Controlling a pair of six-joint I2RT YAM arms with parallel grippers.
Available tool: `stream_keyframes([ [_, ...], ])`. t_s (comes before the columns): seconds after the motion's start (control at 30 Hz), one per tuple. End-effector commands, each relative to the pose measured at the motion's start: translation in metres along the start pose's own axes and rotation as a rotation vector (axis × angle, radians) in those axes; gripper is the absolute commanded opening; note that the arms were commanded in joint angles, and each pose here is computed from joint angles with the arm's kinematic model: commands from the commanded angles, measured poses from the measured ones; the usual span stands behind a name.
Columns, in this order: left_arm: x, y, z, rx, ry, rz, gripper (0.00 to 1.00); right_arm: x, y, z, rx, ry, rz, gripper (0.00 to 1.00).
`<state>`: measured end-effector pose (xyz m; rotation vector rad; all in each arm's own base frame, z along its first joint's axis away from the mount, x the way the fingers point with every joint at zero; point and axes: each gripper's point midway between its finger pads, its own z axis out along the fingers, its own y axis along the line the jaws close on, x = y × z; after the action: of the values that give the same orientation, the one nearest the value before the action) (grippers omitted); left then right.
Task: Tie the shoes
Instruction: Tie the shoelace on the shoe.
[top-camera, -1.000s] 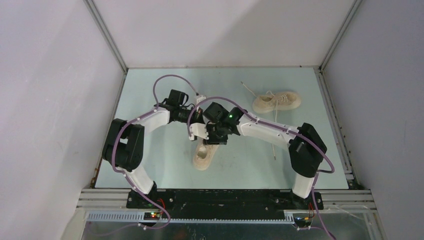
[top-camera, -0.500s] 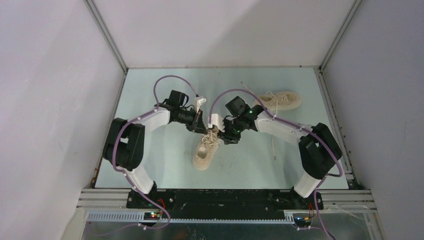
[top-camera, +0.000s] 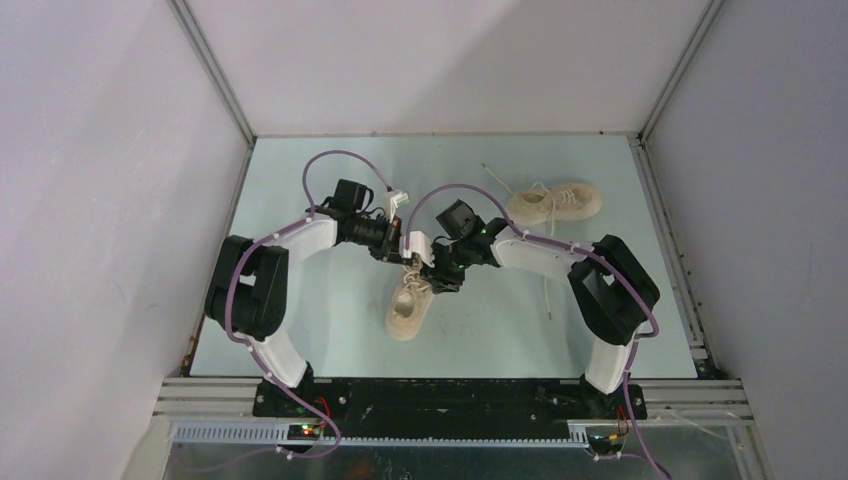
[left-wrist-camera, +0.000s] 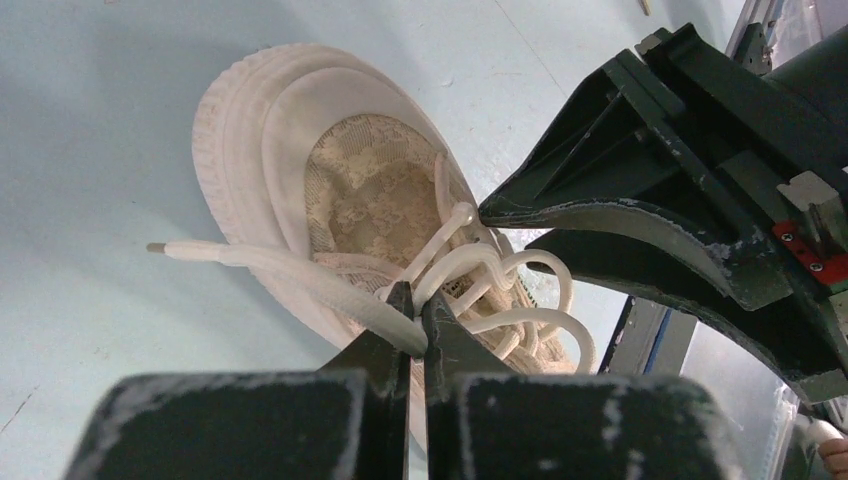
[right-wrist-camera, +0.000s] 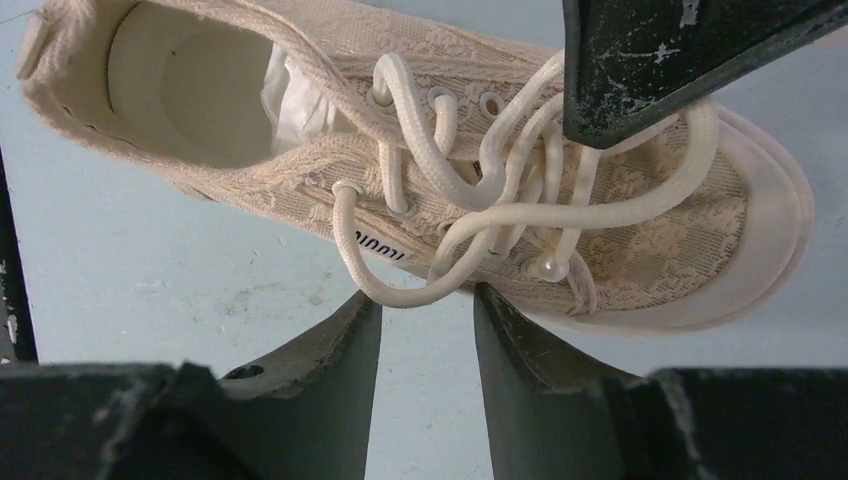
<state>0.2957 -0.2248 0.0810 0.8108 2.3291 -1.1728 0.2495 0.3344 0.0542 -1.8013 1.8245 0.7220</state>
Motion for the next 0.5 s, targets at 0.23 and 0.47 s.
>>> stream_keyframes([
  [0.23,-0.018,-0.001,-0.005,-0.007,-0.054,0.023,0.08,-0.002,-0.01,0.01,0.049,-0.001,0.046,0.0],
  [0.47,-0.05,-0.004,-0.018,0.149,-0.267,-0.212,0.23,0.022,0.005,-0.037,0.045,0.068,0.073,0.0],
])
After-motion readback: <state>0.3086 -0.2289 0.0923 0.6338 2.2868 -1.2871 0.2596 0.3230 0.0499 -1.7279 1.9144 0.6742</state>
